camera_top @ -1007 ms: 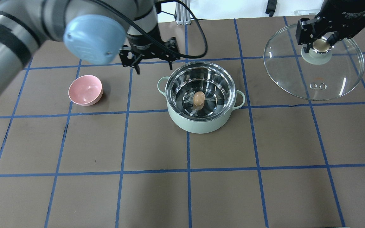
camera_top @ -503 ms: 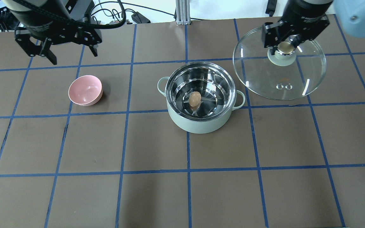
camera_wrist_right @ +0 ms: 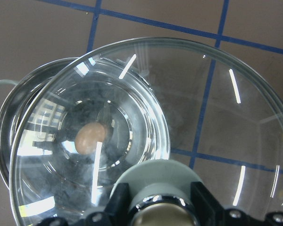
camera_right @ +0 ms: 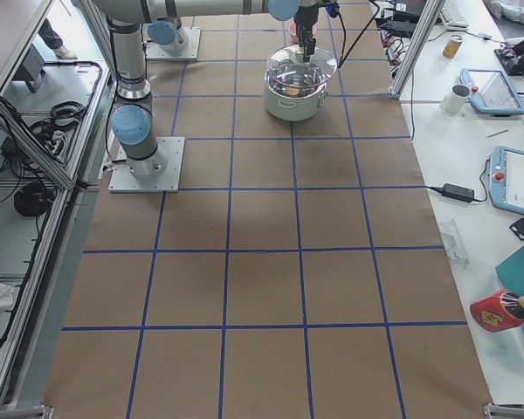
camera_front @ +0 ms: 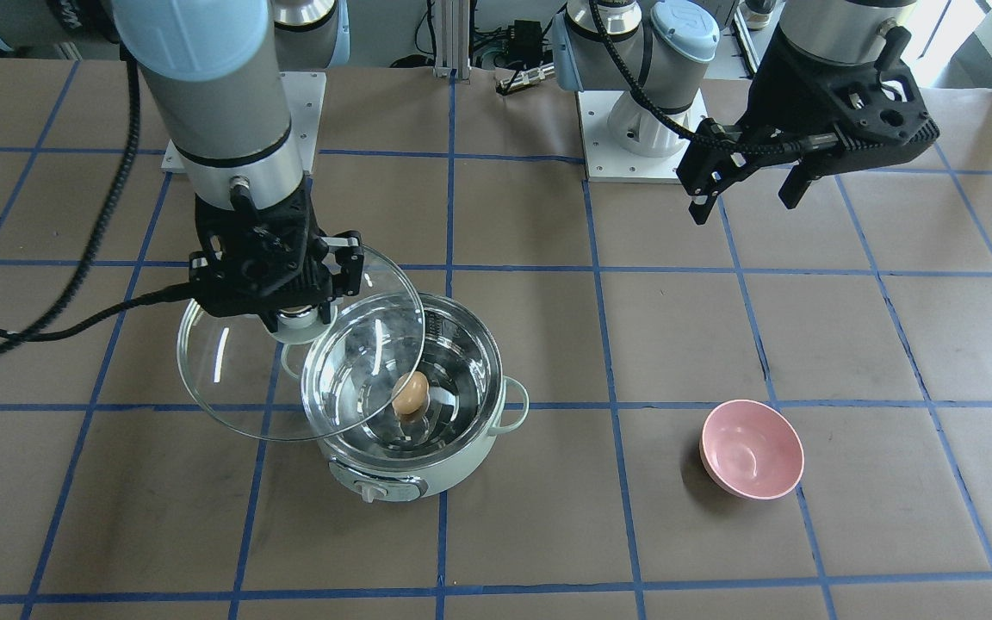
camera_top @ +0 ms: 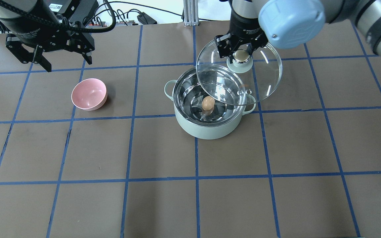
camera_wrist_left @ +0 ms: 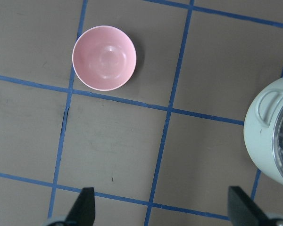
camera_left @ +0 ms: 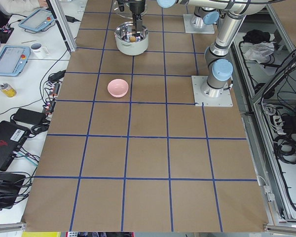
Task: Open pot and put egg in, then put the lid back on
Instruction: 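Carry the glass lid back over the pot with the right gripper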
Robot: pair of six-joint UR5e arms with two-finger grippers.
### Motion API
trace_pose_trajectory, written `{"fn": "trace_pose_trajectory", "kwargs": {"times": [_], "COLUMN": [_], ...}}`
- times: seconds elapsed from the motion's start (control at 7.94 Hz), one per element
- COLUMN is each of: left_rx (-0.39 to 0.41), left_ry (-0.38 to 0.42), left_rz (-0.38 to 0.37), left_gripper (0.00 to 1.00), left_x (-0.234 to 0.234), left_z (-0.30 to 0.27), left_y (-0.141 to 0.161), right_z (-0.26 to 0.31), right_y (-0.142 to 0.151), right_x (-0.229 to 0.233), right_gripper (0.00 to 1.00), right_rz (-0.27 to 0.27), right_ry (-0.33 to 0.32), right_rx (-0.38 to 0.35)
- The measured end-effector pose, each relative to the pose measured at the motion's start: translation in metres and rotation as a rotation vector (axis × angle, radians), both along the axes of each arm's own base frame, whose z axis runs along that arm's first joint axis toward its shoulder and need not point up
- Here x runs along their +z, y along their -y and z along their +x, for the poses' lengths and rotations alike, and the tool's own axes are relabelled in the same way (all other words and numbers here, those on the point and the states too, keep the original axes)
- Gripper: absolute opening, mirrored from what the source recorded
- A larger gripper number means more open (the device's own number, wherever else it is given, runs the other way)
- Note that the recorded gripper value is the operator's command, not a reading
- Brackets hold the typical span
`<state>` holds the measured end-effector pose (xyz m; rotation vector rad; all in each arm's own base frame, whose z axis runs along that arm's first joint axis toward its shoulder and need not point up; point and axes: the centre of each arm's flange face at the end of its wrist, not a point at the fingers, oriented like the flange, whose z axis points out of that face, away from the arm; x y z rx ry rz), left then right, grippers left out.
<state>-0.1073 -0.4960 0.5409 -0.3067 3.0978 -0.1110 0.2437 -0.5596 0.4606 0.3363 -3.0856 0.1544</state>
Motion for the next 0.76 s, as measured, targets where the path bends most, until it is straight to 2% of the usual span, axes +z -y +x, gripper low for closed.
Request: {"fn": "trace_pose_trajectory", "kwargs": {"times": [0.25,0.76], "left_rx": [-0.129,-0.227], "left_ry": [0.000,0.003], "left_rz": [0.017,0.039], "left_gripper": [1.00,1.00], "left_x": [-0.008,-0.017], "left_z": [-0.012,-0.021], "left_y": [-0.003,-0.007], "right_z": [0.036,0.070], "right_y": [0.009,0.008], "right_x": [-0.029,-0.070], "right_gripper": [0.00,0.00], "right_rz": [-0.002,0.046], "right_ry": [0.009,0.002], "right_rx": [0.035,0.082]}}
